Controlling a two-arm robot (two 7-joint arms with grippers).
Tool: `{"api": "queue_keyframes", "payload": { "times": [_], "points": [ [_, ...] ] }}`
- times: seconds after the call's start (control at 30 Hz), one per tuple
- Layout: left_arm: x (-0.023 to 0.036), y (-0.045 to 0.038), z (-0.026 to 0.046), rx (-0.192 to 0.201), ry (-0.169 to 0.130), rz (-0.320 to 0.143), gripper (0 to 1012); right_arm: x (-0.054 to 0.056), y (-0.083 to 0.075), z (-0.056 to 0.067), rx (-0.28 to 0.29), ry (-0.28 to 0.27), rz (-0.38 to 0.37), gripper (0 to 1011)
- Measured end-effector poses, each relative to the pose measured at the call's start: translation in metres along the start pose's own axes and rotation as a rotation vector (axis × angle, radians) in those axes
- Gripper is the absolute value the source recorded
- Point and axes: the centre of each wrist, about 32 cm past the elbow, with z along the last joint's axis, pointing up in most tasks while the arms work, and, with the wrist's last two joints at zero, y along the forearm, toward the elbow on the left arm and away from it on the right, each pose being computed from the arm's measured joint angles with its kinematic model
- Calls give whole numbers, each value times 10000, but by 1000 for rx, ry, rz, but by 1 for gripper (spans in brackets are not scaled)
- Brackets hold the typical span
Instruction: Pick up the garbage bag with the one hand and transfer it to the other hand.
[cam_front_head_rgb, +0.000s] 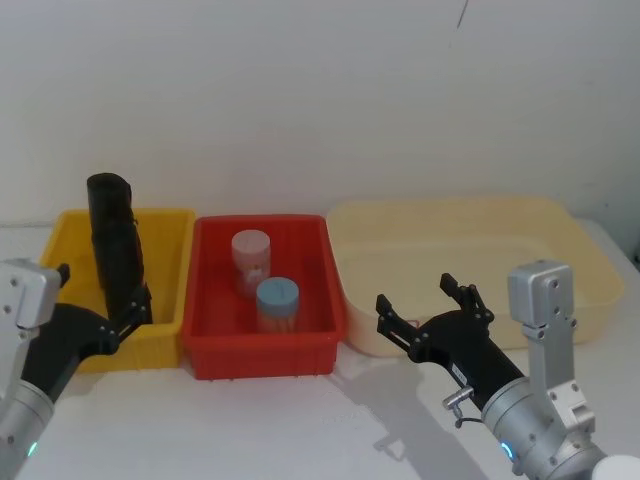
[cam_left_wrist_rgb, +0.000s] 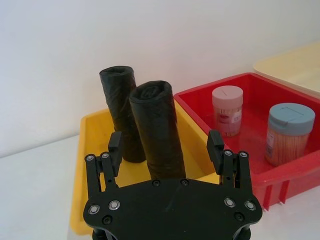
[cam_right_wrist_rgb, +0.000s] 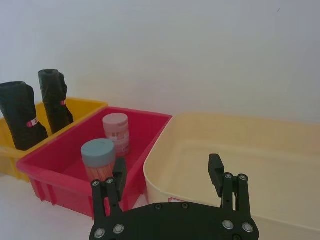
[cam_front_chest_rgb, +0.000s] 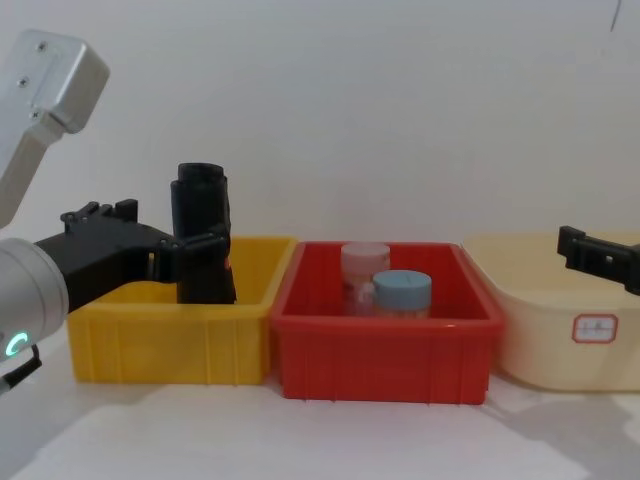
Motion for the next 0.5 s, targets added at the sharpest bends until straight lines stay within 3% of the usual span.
{"api": "queue_keyframes", "payload": {
  "times": [0.5],
  "points": [
    [161,-151,-41,-17,43,-5,1001,0,0,0,0,0,0,1000]
  ]
}}
